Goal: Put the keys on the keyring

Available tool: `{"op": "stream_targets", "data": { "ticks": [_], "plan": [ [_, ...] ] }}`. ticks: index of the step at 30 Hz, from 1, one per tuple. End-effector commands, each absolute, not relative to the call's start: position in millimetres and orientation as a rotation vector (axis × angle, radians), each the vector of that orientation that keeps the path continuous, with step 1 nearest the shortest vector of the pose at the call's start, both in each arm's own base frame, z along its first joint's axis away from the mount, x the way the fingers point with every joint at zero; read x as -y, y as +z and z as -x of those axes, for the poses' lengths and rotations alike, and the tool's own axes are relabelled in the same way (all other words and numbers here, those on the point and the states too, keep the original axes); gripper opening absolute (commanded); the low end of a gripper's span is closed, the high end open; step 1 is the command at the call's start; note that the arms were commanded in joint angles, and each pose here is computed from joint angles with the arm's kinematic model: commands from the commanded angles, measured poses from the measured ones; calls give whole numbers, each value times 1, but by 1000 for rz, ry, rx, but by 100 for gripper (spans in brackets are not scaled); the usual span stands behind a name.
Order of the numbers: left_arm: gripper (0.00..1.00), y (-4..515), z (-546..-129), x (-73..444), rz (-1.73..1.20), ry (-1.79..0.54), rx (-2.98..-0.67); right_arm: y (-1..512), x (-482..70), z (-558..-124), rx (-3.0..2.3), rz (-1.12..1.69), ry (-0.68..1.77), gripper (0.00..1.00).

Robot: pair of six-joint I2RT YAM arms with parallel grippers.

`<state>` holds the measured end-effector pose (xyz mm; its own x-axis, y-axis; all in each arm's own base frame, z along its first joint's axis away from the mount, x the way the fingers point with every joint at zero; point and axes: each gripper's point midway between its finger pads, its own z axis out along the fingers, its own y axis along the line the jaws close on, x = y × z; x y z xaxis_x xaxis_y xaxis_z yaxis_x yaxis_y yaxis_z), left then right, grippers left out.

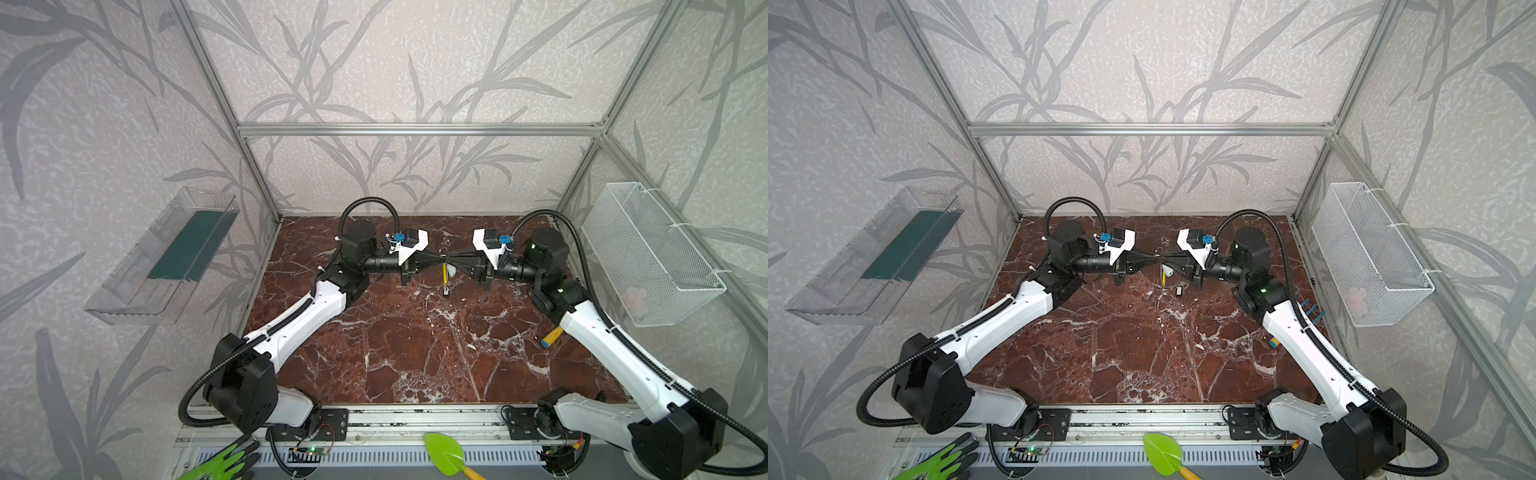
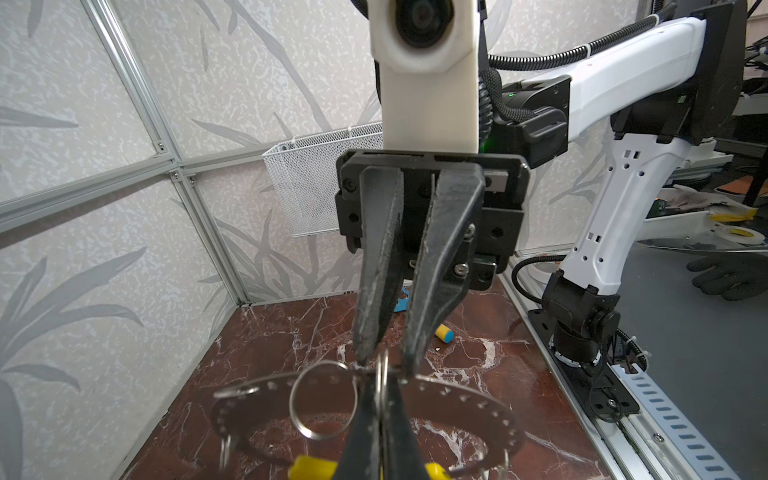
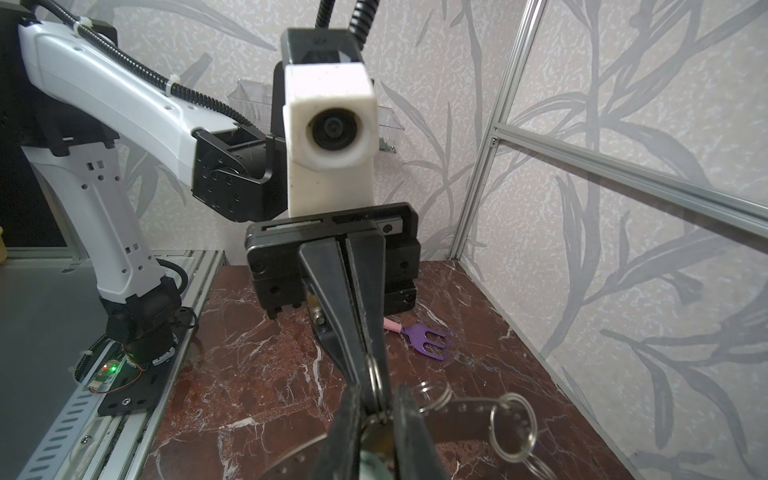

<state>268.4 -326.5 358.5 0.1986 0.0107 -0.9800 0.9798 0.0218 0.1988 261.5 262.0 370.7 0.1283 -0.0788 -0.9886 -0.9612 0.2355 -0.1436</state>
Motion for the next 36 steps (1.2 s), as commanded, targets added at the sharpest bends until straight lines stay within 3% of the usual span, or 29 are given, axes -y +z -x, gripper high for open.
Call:
{"op": "stream_targets", "data": {
  "ticks": [1, 9, 11, 15, 36],
  "plan": [
    [0, 379, -258, 327, -1327, -1031, -984, 383, -263, -259, -1226, 1148, 912, 11],
    [0, 373, -261, 327, -1346, -992, -1007, 378, -264, -259, -1243, 1167, 918, 0],
    [16, 370, -265, 325, -1351, -931, -1037, 375, -261, -262, -1276, 1165, 888, 0],
    [30, 360, -272, 318, -1389, -787, -1098, 364, -258, -264, -1368, 1178, 856, 0],
    [18, 338, -271, 331, -1512, -715, -1194, 357, -260, -266, -1436, 1206, 811, 0]
  ]
}}
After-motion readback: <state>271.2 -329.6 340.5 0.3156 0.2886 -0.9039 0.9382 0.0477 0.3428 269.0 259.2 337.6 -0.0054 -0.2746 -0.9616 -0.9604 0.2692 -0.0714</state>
